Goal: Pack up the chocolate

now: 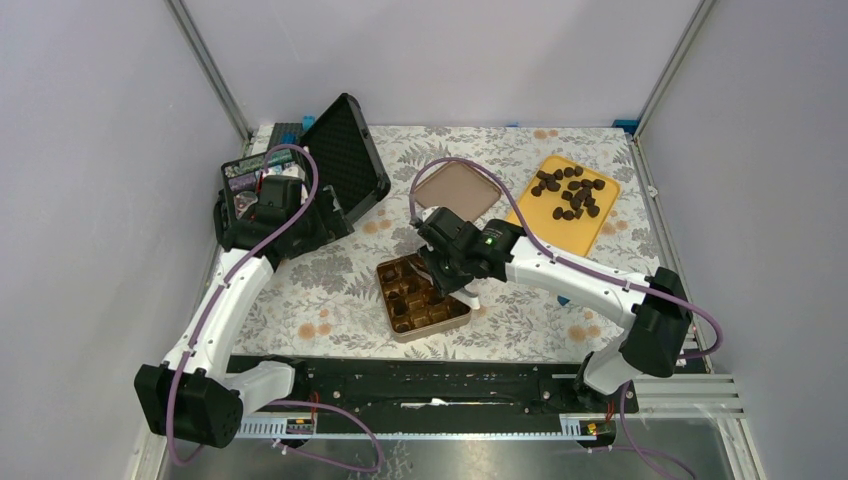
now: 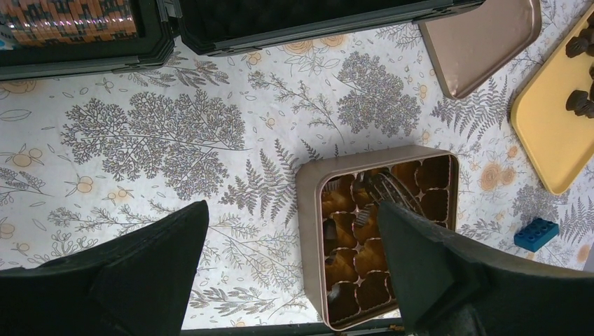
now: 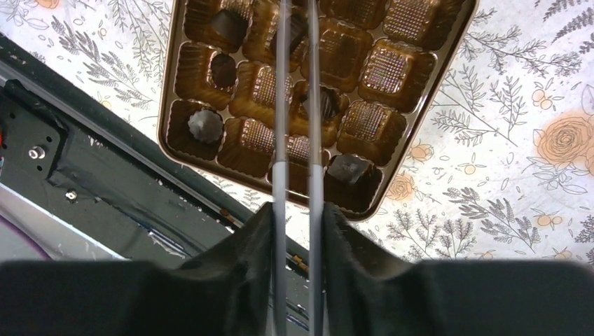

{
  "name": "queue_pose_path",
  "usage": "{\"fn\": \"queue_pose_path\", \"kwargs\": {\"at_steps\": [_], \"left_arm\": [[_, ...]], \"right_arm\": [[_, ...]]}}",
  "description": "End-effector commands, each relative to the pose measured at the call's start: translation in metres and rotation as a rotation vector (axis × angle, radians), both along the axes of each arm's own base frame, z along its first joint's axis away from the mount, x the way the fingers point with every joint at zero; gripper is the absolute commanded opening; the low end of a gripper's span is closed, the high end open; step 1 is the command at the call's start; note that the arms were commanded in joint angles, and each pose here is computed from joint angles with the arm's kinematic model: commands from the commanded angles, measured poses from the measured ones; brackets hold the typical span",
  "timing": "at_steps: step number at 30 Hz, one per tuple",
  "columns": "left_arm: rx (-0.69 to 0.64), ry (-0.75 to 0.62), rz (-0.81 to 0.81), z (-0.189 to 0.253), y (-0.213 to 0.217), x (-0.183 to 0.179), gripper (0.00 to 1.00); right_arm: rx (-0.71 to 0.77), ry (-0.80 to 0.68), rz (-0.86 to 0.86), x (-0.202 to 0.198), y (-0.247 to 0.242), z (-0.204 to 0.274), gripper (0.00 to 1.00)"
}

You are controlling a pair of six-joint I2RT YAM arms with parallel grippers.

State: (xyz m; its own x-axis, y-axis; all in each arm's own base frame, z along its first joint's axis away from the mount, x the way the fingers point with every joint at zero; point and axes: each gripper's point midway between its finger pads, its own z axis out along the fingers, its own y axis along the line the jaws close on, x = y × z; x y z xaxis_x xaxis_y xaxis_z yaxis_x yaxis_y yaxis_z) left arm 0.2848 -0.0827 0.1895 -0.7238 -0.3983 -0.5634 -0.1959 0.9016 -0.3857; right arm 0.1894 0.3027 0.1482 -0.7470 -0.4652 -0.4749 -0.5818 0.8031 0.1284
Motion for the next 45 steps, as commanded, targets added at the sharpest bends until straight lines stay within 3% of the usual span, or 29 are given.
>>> {"fn": "queue_pose_path", "kwargs": {"at_steps": [1,4,6,10,19,25,33,45], "left_arm": [[-0.013,-0.056,-0.008,0.011,-0.001,0.007,0.99],[-0.01,-0.054,-0.005,0.01,-0.001,0.008,0.99],[-0.012,-0.05,-0.007,0.009,-0.002,0.008,0.99],[-0.016,-0.053,-0.008,0.009,-0.002,0.009,0.99],[-0.011,-0.055,-0.017,0.008,-0.003,0.011,0.99],[-0.018,-0.041,-0.029,0.003,-0.005,0.012,0.99],[-0.048,-0.064,-0.112,0.01,-0.017,0.01,0.99],[-0.022,-0.017,-0.2,-0.006,-0.023,0.015,0.99]], "right_arm": [[0.049,-0.09,-0.041,0.01,0.0,0.028,0.26],[0.038,-0.166,-0.087,0.019,-0.014,0.045,0.14],[0.027,-0.218,-0.117,0.024,-0.026,0.057,0.12],[-0.011,-0.288,-0.215,0.041,-0.062,0.067,0.13],[-0.057,-0.305,-0.622,0.086,-0.195,0.059,0.15],[-0.06,-0.275,-0.765,0.101,-0.241,0.042,0.17],[-0.039,-0.245,-0.872,0.124,-0.268,0.023,0.22],[-0.05,-0.161,-0.927,0.148,-0.269,-0.009,0.36]]}}
